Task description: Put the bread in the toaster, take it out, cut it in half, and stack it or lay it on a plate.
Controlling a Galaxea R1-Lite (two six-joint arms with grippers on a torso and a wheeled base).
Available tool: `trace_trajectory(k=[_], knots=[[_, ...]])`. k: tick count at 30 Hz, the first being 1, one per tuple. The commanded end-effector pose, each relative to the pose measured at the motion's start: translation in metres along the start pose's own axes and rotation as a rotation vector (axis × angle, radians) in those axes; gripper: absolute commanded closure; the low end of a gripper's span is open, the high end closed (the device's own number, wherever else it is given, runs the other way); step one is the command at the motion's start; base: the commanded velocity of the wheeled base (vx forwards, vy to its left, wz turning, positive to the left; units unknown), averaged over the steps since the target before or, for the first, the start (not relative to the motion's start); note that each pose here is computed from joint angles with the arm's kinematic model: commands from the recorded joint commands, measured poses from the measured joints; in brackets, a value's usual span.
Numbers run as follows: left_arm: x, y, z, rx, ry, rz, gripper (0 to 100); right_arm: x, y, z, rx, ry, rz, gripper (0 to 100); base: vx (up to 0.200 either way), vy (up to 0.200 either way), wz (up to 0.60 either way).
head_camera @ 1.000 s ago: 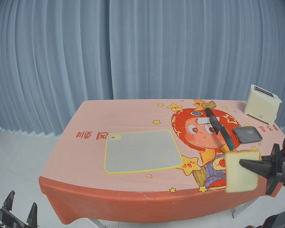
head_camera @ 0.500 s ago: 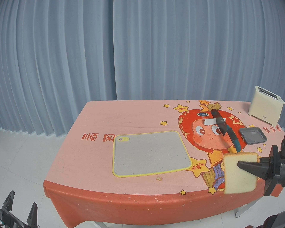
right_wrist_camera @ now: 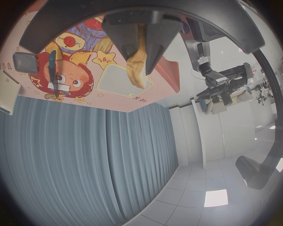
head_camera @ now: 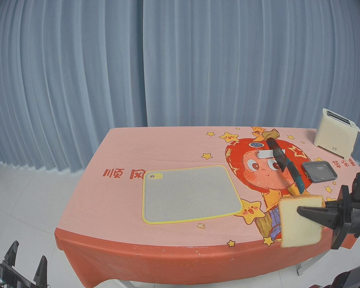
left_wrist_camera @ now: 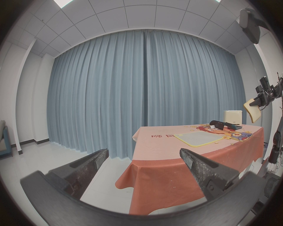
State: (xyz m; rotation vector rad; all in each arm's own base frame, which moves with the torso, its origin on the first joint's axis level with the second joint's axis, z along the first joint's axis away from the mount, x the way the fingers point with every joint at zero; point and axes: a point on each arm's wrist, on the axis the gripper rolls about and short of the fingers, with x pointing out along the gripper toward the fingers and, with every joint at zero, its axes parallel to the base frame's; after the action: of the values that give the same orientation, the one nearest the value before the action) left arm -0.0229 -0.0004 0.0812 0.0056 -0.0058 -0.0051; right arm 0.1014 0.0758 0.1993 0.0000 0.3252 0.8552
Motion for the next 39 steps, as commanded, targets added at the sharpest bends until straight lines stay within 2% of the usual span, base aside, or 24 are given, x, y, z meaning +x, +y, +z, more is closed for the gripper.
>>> trace_trajectory(k=[1,16,24,35,39], knots=[[0.0,0.0,-0.005,0.002,0.001,0.0,0,0.002,0.0,-0.001,0.002,0.008,0.002,100,0.0,0.0,0.0],[0.0,0.0,-0.005,0.002,0.001,0.0,0,0.004,0.003,-0.001,0.016,0.016,0.027,100,0.0,0.0,0.0],[0.0,0.0,-0.005,0.002,0.001,0.0,0,0.011,0.004,-0.007,0.03,0.06,0.048,100,0.0,0.0,0.0],[0.0,0.0,-0.005,-0.001,0.001,-0.001,0,0.015,0.012,-0.002,0.182,0.068,0.103,100,0.0,0.0,0.0],[0.0,0.0,-0.005,-0.001,0.001,-0.001,0,0.027,0.012,0.001,0.263,0.1,0.105,100,0.0,0.0,0.0]])
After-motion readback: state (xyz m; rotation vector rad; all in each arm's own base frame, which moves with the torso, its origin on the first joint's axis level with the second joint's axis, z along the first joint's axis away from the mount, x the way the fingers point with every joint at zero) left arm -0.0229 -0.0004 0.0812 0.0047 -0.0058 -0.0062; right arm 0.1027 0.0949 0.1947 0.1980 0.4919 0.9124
